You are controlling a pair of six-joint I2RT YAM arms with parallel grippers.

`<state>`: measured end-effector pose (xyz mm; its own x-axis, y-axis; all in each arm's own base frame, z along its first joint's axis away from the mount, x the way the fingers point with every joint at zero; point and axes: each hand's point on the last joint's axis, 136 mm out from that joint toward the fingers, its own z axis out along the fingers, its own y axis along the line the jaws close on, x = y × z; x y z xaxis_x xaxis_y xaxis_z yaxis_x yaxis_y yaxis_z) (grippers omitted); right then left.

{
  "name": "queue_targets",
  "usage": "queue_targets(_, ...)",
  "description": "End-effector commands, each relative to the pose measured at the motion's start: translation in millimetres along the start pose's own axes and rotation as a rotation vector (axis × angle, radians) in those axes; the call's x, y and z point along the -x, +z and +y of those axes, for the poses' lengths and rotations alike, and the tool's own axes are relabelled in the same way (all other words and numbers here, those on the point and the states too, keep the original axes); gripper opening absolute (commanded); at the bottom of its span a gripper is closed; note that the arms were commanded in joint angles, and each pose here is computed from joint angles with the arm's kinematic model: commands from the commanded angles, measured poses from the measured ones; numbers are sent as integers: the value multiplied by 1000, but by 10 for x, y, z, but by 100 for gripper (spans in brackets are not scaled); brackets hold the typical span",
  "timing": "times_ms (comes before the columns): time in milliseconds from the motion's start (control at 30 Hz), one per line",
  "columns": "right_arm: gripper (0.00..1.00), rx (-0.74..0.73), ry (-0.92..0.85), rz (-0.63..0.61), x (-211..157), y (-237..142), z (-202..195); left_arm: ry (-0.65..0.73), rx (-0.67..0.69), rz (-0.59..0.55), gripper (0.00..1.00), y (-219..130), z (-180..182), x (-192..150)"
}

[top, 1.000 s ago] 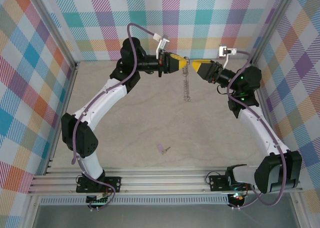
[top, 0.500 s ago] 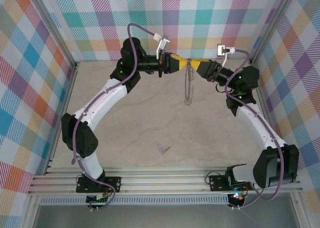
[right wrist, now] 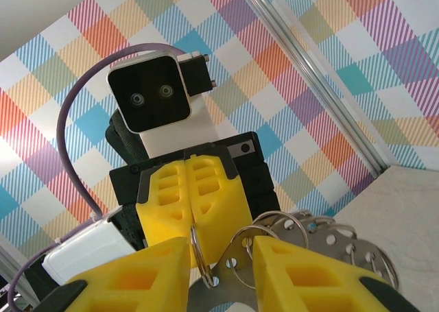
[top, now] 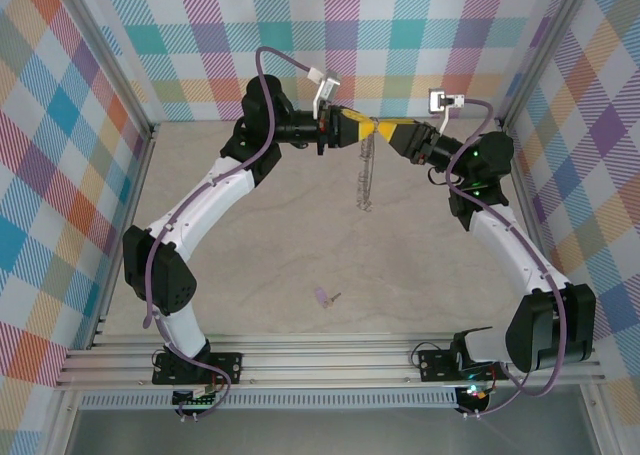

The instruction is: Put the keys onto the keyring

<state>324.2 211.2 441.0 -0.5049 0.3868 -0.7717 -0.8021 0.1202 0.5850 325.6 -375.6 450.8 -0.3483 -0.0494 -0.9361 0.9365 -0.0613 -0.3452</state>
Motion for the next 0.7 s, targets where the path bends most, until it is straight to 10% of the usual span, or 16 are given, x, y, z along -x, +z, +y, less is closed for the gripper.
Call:
queue_targets(0,27,46,-53,5,63,42,163,81,-45,-16,0,-6,-276,187)
queue_targets(367,0,45,-61,-1,87,73,129,67,-25,-9,0,45,-261,201)
queue_targets(667,0,22,-92,-96,230,50,45,27,191,-273,43,-304,-43,544)
